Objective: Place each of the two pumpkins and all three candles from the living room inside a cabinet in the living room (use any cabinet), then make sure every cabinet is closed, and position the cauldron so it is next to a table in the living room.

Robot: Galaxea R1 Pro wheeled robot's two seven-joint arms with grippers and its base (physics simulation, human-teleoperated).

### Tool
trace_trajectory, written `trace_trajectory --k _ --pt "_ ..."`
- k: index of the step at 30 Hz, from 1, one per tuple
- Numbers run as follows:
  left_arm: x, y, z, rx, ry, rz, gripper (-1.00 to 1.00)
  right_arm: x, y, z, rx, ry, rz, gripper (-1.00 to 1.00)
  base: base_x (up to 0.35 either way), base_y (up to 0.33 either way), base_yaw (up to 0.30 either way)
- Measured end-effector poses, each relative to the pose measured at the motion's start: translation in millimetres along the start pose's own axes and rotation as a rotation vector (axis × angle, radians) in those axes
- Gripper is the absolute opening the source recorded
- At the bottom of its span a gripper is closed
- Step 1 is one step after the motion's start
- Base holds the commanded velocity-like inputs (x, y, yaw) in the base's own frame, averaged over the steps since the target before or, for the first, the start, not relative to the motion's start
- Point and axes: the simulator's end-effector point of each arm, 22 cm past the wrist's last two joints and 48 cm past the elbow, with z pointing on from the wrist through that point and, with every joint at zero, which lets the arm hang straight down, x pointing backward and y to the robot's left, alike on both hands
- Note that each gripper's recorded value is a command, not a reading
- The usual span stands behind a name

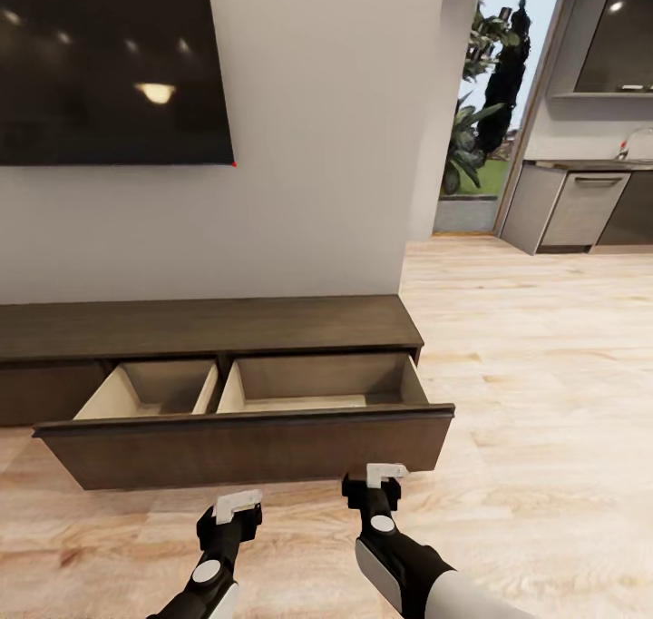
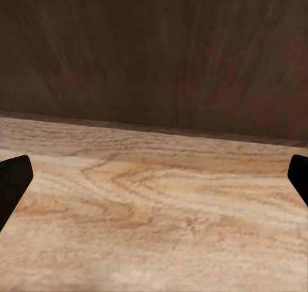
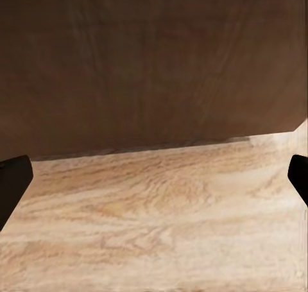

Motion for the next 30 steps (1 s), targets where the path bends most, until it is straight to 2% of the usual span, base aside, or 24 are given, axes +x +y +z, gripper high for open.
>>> trace_trajectory --k 5,10,26,30 --pt "0.0 -0.6 -0.1 0.001 0.000 0.001 1.00 11.6 -5.8 0.2 0.009 0.018 -0.031 1.00 0.000 0.000 0.000" --pt "0.3 -0.2 -0.1 0.000 0.001 0.001 1.00 13.2 -5.8 0.0 0.009 0.019 -0.040 1.00 0.057 0.000 0.000" --pt "0.2 0.0 -0.3 0.000 0.002 0.001 1.00 13.1 -5.8 -0.3 0.008 0.019 -0.041 1.00 0.311 0.000 0.000" --pt "0.3 -0.6 -0.2 0.001 0.001 0.002 1.00 13.3 -5.8 0.0 0.008 0.019 -0.041 1.00 0.112 0.000 0.000"
